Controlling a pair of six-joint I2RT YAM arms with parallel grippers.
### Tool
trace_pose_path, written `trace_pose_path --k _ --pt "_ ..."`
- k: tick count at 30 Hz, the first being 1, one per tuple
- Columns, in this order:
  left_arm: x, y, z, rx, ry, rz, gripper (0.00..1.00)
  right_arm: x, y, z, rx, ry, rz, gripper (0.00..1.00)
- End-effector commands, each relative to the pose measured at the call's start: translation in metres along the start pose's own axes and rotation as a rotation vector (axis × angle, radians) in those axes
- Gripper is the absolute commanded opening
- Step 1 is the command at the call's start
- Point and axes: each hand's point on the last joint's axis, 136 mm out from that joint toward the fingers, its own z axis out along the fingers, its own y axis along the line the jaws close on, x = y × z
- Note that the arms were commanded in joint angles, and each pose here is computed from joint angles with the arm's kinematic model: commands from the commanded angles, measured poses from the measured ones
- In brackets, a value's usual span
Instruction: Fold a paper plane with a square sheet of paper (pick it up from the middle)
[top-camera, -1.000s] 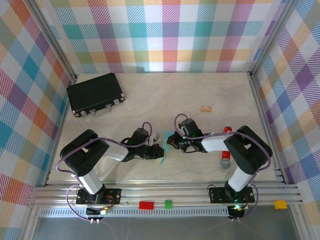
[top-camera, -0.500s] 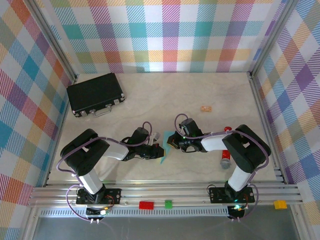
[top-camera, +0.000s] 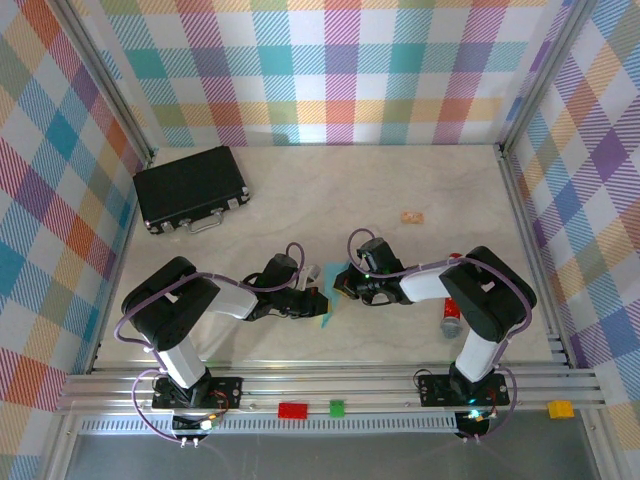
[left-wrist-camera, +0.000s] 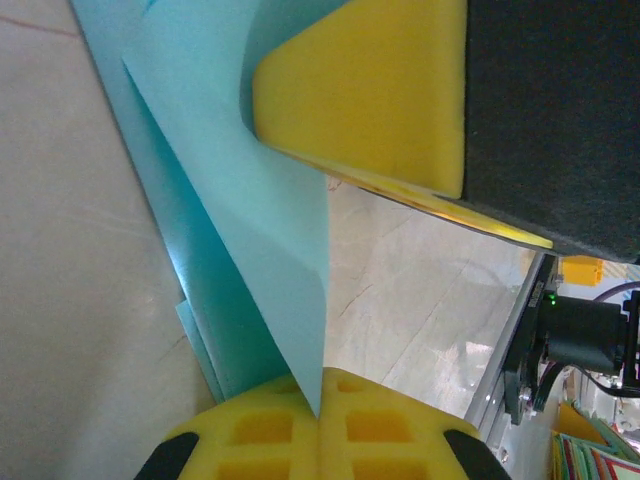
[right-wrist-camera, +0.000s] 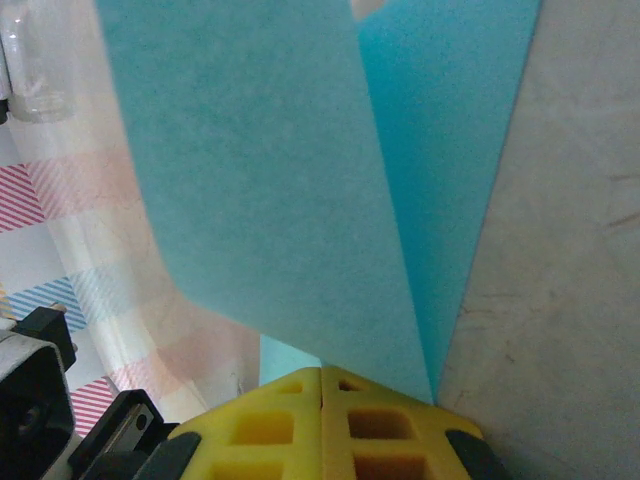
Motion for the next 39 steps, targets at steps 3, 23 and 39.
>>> trace_pose_path --k 3,23,39 --pt "0.037 0.048 -0.014 -0.179 0.088 -0.107 0.15 0.011 -0.042 0.001 0.130 0.020 0.045 0.03" --pt "0.003 -0.018 -0.030 0.030 -0.017 -0.082 0.38 0.017 -0.054 0.006 0.157 0.032 0.063 0.02" --pt "-0.007 -0.017 -0.018 0.084 -0.018 -0.163 0.13 0.020 -0.060 0.007 0.170 0.037 0.072 0.02"
